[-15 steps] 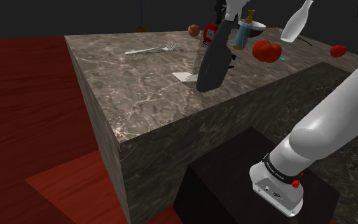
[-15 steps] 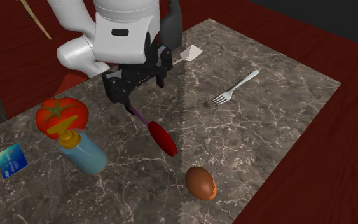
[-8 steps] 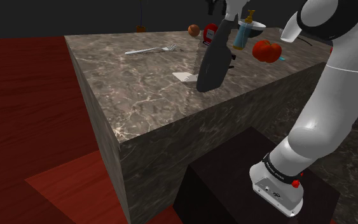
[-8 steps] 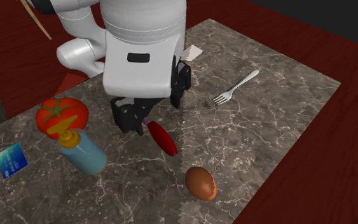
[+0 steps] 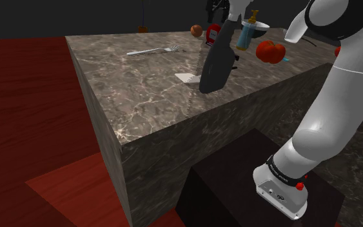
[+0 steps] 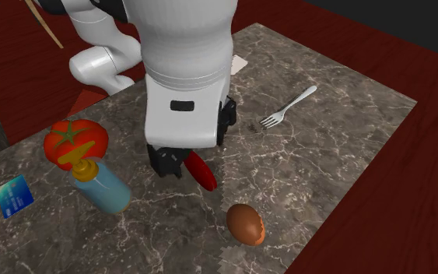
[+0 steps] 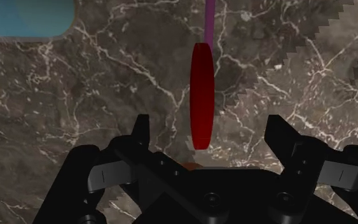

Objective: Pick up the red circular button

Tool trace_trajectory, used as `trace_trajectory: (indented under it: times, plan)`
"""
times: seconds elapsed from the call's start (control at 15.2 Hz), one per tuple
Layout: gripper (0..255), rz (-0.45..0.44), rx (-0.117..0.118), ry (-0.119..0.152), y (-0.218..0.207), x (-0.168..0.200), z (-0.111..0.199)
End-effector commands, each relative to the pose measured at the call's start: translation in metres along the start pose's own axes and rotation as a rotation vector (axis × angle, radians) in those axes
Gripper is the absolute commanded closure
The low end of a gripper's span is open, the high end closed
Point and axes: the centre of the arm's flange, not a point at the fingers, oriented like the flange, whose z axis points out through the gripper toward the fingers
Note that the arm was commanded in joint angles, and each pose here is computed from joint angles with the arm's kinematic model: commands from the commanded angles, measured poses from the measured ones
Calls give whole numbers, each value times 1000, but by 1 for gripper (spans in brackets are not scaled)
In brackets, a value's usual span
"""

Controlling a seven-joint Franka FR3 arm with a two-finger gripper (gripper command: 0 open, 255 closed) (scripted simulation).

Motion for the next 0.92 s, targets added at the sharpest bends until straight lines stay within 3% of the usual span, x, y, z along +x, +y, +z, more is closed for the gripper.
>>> trace_trajectory:
  times: [0.0,0.07,0.66,0.86]
  plan:
    - [0,0,0,1,0,0,3]
    - [255,0,0,1,0,-1,3]
    - [255,0,0,1,0,0,3]
    - [255,0,0,1,0,-1,-13]
